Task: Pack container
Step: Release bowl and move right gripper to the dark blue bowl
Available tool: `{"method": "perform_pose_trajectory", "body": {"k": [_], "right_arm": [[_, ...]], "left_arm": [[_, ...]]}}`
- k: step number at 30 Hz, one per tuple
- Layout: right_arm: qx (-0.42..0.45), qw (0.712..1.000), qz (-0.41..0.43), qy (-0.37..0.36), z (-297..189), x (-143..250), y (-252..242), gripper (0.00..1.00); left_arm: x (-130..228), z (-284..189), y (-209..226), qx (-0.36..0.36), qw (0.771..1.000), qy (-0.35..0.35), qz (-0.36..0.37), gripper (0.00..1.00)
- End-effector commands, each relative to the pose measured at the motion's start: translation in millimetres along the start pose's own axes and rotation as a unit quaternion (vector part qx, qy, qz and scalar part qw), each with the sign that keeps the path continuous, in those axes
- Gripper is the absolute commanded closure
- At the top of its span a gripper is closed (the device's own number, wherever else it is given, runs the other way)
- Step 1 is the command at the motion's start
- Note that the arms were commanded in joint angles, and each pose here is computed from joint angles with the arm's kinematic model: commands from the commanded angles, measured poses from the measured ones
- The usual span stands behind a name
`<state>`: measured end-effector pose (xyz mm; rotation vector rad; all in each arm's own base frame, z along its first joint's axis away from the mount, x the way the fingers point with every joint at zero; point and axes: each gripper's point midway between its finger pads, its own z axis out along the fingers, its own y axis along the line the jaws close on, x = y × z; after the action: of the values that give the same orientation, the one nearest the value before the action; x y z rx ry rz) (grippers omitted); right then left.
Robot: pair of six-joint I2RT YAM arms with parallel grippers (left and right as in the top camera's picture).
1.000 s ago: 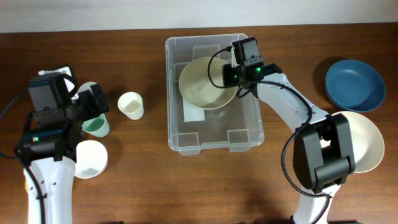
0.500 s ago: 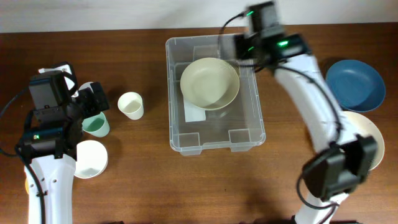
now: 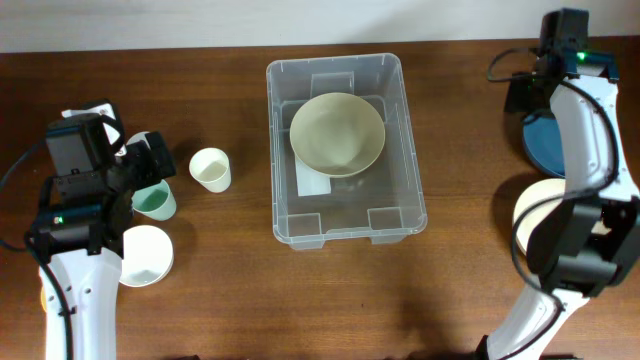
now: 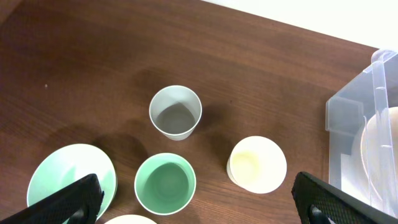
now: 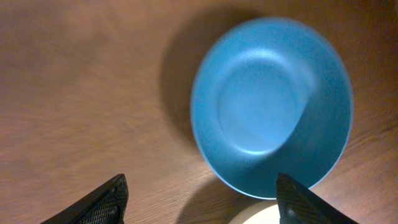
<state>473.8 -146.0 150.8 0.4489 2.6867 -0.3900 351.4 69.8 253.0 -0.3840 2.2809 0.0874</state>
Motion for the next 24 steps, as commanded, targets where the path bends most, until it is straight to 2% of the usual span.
{"method": "perform_pose_trajectory", "body": {"k": [1,8,14,19,23,24], "right_arm": [[0.016,0.999,-0.003,0.044,35,17,-9,0.27],[0.038,0.994,-0.005,0.102,95,43,-14,0.27],[0.069,0.991,-0.005,0.118,129,54,-27,0.3],[0.071,0.991,0.006,0.11,141,51,-33,0.49],[0.072,0.992,0.011,0.1,143,46,-35,0.73],[0.072,0.992,0.011,0.099,143,46,-35,0.76]], "left_arm": [[-6,-2,1,-0.002,1.0,-0.007,-0.006,0.01],[-6,-2,1,-0.002,1.0,-0.009,-0.006,0.01],[-6,-2,1,-0.002,1.0,-0.009,-0.006,0.01],[-6,-2,1,-0.002,1.0,-0.009,-0.006,0.01],[-6,-2,1,-0.002,1.0,-0.009,-0.006,0.01],[-6,-2,1,-0.001,1.0,-0.009,-0.006,0.01]]}}
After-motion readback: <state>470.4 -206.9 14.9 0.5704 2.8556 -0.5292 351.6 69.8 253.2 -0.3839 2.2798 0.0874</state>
